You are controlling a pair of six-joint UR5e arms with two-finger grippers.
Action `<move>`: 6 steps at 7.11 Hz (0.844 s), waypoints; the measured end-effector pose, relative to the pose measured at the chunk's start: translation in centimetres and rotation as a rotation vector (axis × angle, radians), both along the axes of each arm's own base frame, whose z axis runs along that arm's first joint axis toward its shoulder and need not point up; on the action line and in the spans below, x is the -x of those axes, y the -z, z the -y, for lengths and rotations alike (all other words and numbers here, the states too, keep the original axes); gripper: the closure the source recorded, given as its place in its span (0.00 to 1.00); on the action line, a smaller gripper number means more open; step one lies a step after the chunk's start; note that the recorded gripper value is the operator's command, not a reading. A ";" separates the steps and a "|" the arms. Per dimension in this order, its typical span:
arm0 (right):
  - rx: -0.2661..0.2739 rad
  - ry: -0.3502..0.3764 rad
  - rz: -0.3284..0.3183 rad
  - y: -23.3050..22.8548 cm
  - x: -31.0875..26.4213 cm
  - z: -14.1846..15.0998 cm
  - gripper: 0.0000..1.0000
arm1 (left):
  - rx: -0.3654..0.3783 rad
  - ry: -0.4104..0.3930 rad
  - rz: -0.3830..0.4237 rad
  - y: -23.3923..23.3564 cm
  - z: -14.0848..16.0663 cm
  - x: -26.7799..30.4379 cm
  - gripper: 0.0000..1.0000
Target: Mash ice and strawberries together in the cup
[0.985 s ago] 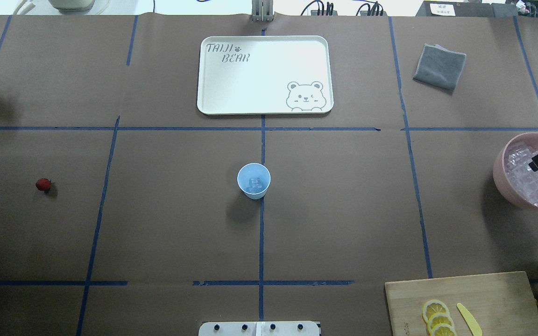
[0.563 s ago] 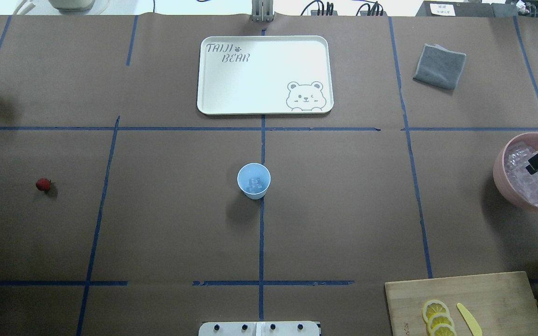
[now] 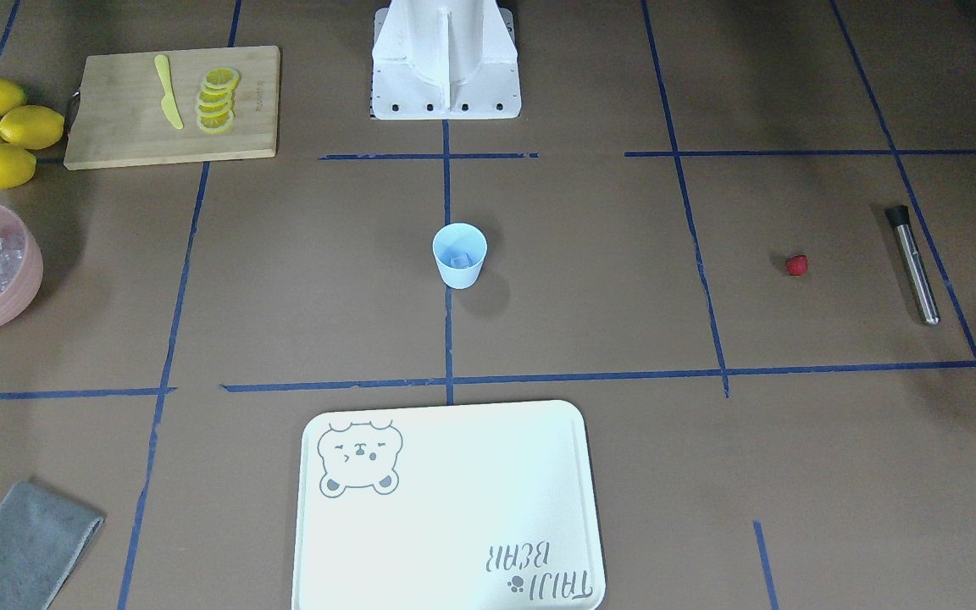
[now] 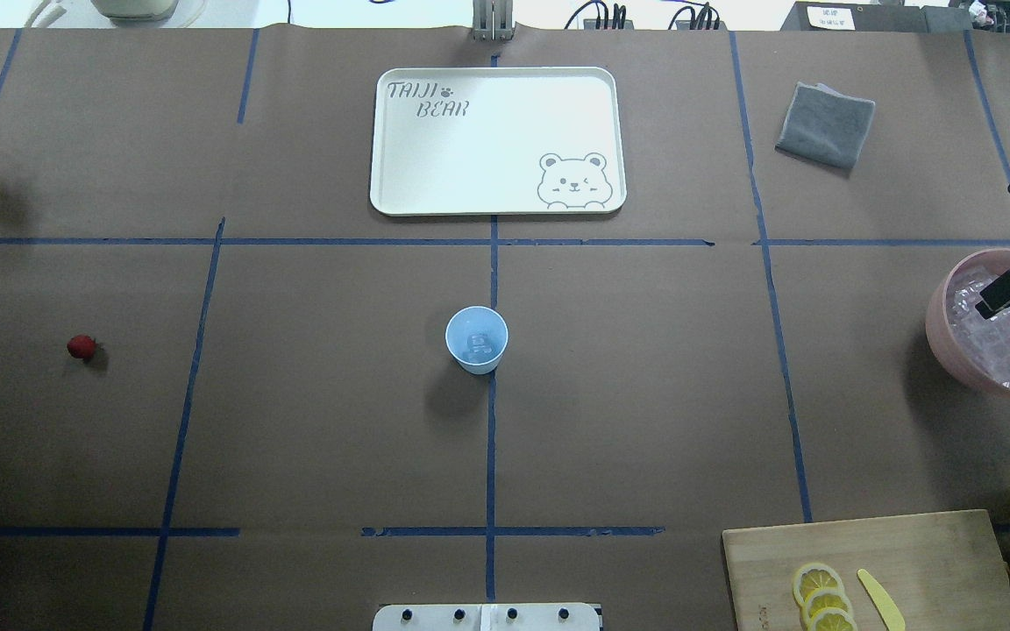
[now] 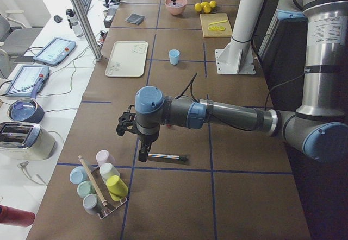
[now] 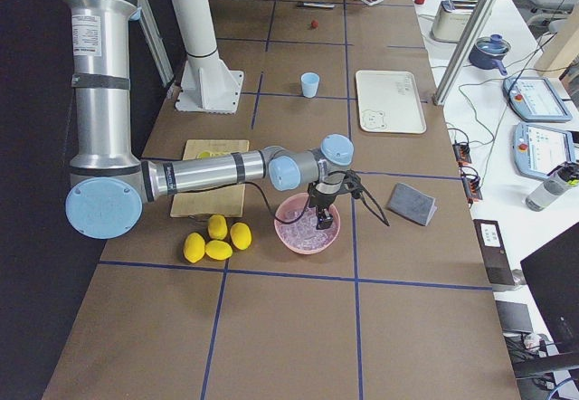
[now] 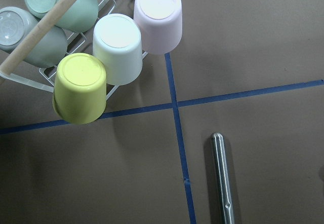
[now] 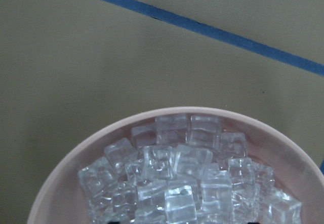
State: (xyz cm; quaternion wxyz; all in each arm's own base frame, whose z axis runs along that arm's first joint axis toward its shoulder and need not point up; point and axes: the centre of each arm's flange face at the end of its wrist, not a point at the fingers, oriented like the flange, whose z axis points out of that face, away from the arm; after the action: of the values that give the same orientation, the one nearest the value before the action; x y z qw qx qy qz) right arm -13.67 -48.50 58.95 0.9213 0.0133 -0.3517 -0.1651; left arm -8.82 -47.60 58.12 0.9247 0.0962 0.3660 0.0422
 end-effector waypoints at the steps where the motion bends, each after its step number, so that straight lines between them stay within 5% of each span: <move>1: 0.000 0.005 -0.002 -0.2 0.2 0.3 0.23 | -0.001 0.000 0.000 0.1 0.0 0.0 0.00; 6: 0.014 0.010 -0.008 -1.0 0.6 0.3 0.28 | -0.002 0.000 0.000 0.1 0.1 0.0 0.00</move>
State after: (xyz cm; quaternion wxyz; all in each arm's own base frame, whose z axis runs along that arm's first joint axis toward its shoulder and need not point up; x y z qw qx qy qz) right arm -14.23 -48.77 59.93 0.9220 0.0044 -0.3491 -0.1675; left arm -8.82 -47.67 58.02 0.9246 0.0972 0.3659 0.0426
